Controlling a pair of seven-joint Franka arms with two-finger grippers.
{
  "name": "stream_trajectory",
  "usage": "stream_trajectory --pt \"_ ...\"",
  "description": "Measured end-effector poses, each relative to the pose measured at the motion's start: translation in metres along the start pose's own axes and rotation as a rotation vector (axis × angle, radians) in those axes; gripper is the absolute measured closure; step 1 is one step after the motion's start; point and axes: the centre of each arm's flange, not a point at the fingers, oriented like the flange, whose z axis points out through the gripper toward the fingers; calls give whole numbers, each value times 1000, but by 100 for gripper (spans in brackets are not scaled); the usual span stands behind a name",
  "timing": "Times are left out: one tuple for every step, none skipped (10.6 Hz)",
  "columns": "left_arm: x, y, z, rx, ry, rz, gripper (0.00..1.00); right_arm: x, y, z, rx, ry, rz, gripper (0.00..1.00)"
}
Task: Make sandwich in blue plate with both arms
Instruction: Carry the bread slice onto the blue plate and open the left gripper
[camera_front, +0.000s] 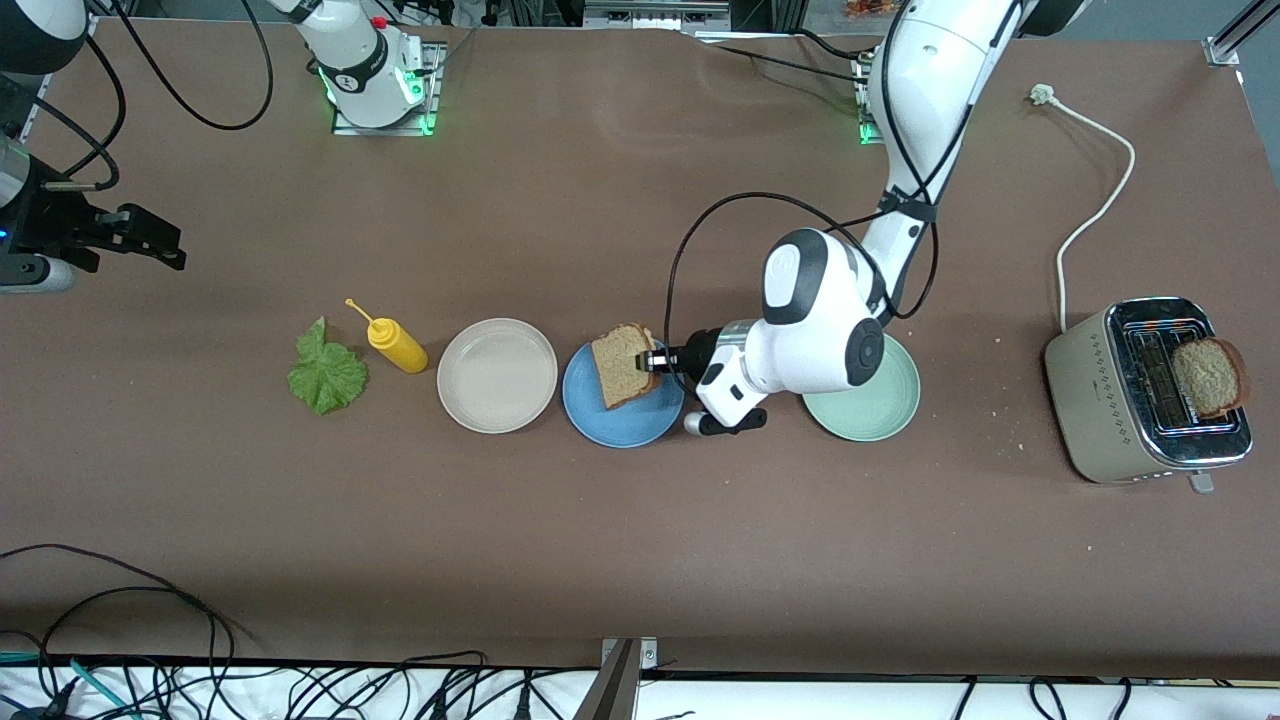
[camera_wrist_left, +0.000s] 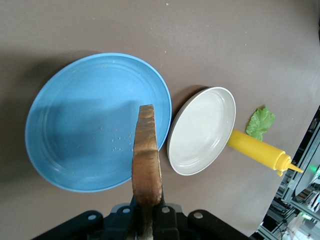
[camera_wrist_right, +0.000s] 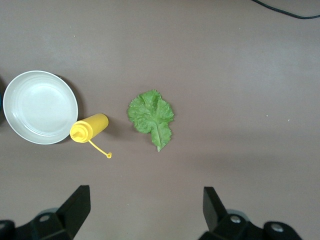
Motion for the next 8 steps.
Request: stream_trajectory --pt "1 1 5 1 1 29 90 0 0 0 0 0 0 0" --pt "2 4 8 0 2 60 90 0 0 0 0 0 0 0" --pt "3 6 11 -1 1 88 90 0 0 0 0 0 0 0" --pt "3 8 16 0 -1 112 90 0 0 0 0 -1 0 0" --pt "4 7 22 3 7 127 90 0 0 0 0 -1 0 0" --pt "4 6 28 6 14 138 90 0 0 0 0 -2 1 0" --pt "4 4 34 10 17 140 90 0 0 0 0 -2 1 0" --pt "5 1 41 15 20 140 90 0 0 1 0 -3 1 0"
